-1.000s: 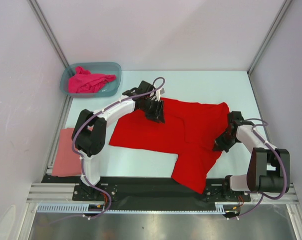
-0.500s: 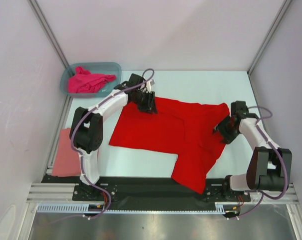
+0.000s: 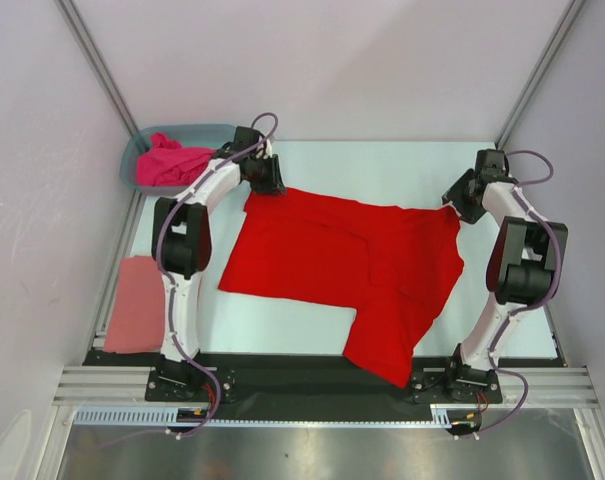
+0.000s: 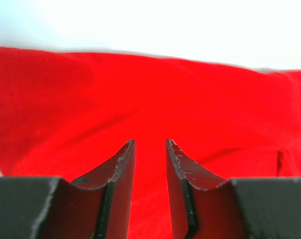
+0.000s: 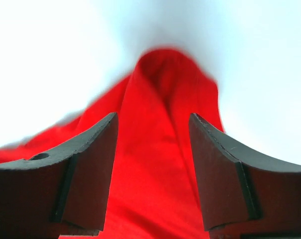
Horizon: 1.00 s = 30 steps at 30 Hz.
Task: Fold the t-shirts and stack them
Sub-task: Fold the tshirt
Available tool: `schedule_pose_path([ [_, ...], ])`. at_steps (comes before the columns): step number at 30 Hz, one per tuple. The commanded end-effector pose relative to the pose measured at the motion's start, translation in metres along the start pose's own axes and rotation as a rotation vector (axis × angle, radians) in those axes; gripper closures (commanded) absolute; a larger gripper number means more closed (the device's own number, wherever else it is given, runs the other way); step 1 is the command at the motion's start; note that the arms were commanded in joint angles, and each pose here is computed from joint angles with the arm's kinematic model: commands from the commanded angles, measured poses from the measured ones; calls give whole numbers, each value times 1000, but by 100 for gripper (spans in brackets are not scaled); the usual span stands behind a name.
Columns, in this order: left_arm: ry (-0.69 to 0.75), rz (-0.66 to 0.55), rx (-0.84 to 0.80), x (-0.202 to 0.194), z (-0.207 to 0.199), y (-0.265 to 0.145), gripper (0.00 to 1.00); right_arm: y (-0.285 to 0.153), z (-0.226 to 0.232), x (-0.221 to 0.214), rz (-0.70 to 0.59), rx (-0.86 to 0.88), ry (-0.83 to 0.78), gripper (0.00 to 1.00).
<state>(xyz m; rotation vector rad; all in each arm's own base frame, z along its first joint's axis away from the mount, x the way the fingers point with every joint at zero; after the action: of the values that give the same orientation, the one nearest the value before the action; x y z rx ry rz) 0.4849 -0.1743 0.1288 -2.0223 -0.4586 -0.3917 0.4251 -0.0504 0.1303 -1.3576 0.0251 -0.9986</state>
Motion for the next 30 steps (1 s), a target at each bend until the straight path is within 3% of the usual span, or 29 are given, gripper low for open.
schedule_pose_path([
  [1,-44,-76,10,19,6,12,65,12,7,30,-77,27,-41,37],
  [13,-210,-86,9,25,42,40,67,51,7,36,-35,83,3,50],
  [19,-283,-52,1,20,53,48,67,66,-1,35,-12,70,61,62],
  [22,-310,-38,18,16,58,51,68,70,-10,40,-24,43,88,86],
  [23,-318,-30,23,14,60,53,68,69,-14,43,-35,29,96,99],
  [30,-373,12,44,2,72,63,70,69,-35,62,-185,-60,125,100],
])
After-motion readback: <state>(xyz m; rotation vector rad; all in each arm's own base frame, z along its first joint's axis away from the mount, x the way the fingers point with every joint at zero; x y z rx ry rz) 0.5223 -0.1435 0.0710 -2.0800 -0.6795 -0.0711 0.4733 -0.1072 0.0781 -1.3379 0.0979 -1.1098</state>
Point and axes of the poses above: each gripper's point midway between its finger pads, its own y axis out along the fingers, its own z axis along the line the jaws close on, x = y × z, the point moved 6 cm from there along -y, back along the fingers, and after that the axes turned 6 degrees about -y, right-handed, at the moved point
